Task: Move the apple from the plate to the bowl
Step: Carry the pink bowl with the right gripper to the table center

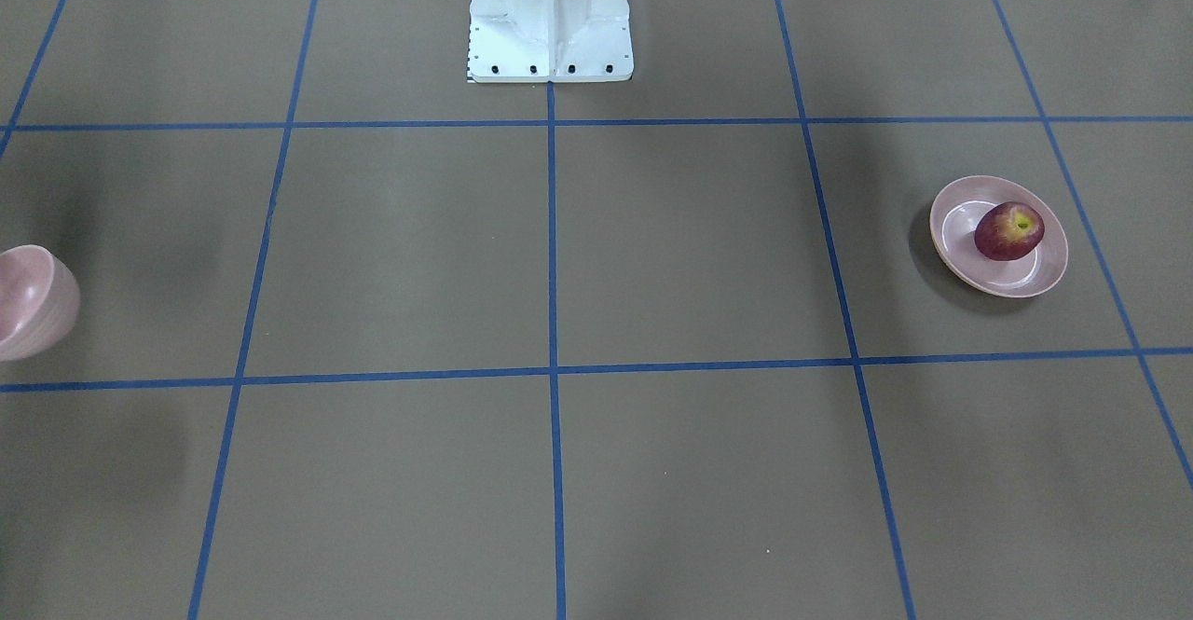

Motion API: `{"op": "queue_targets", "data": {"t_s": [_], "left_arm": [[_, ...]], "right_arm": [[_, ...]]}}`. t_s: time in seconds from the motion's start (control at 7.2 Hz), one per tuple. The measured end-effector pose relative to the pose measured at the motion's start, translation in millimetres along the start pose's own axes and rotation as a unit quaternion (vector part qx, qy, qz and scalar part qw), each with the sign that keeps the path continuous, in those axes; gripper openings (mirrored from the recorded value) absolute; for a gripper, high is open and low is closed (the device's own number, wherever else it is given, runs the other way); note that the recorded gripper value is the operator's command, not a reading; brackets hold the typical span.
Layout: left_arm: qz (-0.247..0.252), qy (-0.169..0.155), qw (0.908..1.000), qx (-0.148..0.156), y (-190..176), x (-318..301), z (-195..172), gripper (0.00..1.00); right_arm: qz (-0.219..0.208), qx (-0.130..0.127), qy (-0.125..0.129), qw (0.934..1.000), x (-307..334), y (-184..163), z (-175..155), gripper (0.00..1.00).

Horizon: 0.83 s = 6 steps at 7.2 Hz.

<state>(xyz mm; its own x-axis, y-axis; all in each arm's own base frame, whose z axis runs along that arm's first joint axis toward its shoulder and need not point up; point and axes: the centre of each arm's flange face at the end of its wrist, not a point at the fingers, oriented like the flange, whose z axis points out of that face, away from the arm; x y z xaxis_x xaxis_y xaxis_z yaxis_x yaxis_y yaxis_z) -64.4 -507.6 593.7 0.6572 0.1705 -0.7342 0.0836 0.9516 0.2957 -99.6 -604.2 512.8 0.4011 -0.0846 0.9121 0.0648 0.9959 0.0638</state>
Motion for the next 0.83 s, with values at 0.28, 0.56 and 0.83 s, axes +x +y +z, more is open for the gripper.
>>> {"op": "queue_targets", "data": {"t_s": [0.28, 0.56, 0.83], "left_arm": [[-0.002, 0.000, 1.0000, -0.001, 1, -1, 1, 0.98], [-0.004, 0.000, 1.0000, -0.003, 1, -4, 3, 0.98], [-0.005, 0.000, 1.0000, -0.004, 1, -5, 4, 0.98]], "right_arm": [[0.033, -0.001, 0.024, 0.9992, -156, -48, 59, 0.00], [0.060, 0.006, 0.054, 0.9968, -311, -50, 137, 0.00], [0.060, 0.002, 0.085, 0.9946, -406, -25, 195, 0.00]]}}
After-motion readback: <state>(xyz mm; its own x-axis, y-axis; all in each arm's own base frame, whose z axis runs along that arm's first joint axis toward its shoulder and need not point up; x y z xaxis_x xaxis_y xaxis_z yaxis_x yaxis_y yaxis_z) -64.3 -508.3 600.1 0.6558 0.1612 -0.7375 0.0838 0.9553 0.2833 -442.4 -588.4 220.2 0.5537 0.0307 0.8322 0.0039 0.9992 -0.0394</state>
